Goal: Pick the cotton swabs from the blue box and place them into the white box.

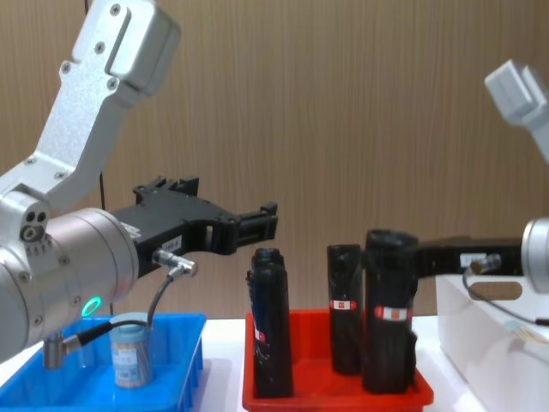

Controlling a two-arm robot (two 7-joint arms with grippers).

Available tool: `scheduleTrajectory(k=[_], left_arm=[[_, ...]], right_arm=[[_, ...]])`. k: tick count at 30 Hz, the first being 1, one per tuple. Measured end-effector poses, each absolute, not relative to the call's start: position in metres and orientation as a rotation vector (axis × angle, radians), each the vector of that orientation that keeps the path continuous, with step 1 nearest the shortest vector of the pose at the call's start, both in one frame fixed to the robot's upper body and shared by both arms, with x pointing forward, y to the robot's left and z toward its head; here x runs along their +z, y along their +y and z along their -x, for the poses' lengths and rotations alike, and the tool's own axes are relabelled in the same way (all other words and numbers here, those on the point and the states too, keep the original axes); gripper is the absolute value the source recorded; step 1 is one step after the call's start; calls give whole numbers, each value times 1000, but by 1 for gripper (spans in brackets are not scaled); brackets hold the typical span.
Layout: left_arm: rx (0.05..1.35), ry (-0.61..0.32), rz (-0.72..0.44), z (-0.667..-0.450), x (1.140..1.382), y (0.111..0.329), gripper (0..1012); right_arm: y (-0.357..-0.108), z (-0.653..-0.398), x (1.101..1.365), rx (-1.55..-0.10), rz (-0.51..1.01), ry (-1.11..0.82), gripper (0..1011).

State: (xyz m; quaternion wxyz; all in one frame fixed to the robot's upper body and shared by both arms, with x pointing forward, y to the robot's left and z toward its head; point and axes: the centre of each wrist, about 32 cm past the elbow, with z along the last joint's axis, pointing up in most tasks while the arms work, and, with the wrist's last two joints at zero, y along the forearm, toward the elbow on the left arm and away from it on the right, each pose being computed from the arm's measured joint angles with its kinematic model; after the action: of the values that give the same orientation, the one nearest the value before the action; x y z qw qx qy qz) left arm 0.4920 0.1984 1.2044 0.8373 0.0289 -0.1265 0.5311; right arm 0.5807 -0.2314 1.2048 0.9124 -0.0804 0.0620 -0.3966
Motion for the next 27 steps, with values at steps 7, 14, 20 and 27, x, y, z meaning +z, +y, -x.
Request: scheduleTrajectory(k=[7, 14, 20, 27], left_arm=[[1124, -268, -61, -492, 1204, 198, 1004], [1124, -268, -61, -492, 1204, 198, 1004], [1124, -268, -61, -492, 1204, 198, 1004], [1124, -268, -61, -492, 1204, 198, 1004]], right_arm=[[-239, -578, 1225, -861, 147, 73, 352], [-250, -577, 1245, -915, 132, 16, 352], [-259, -578, 1258, -963, 129, -27, 352], [-270, -581, 1268, -1021, 130, -65, 352]])
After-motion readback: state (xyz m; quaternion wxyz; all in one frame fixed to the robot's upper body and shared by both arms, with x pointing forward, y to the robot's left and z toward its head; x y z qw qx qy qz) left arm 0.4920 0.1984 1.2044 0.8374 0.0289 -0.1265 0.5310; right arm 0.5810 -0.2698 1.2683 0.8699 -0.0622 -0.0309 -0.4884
